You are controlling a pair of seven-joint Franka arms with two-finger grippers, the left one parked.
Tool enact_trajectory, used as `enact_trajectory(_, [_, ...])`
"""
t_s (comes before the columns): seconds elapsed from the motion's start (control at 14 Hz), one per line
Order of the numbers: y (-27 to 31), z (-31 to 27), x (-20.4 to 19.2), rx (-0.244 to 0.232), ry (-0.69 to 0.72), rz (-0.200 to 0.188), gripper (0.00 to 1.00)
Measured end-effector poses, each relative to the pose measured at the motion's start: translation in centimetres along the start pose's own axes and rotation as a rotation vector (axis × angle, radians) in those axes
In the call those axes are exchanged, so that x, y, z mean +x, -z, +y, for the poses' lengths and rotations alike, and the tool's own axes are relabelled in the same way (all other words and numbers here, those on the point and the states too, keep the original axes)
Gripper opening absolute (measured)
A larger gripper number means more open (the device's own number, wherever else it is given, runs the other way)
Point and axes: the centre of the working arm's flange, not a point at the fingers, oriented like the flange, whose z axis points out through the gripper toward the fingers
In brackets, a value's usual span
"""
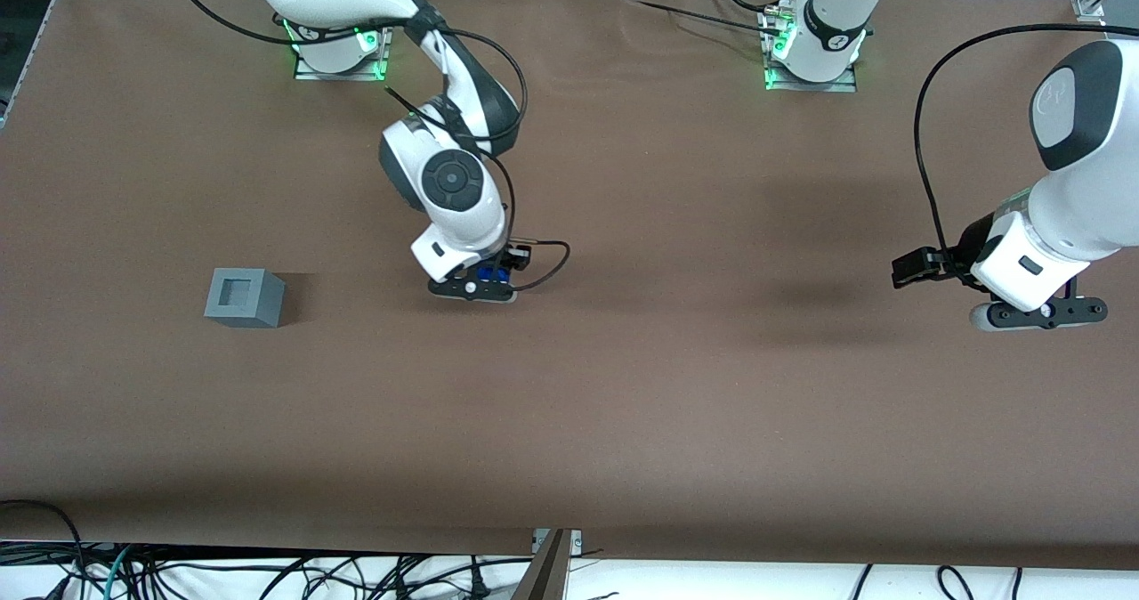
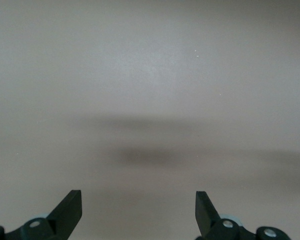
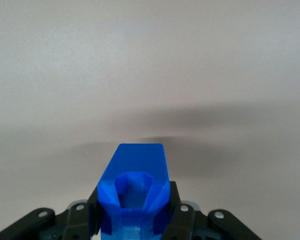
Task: Insert blue part into gray base with right arm
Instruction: 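Lift the blue block and carry it over the gray base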
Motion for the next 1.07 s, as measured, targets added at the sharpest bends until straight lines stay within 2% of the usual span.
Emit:
enact_trajectory(0.5, [9.5, 10.6, 2.6, -0.054, 0.131, -0.042, 0.51])
enact_trajectory(0.71, [12.2, 17.6, 4.4, -0.046, 0.162, -0.056, 0.51])
enact_trajectory(1.07, [14.9, 26.9, 5.2, -0.04, 0.191, -0.047, 0.51])
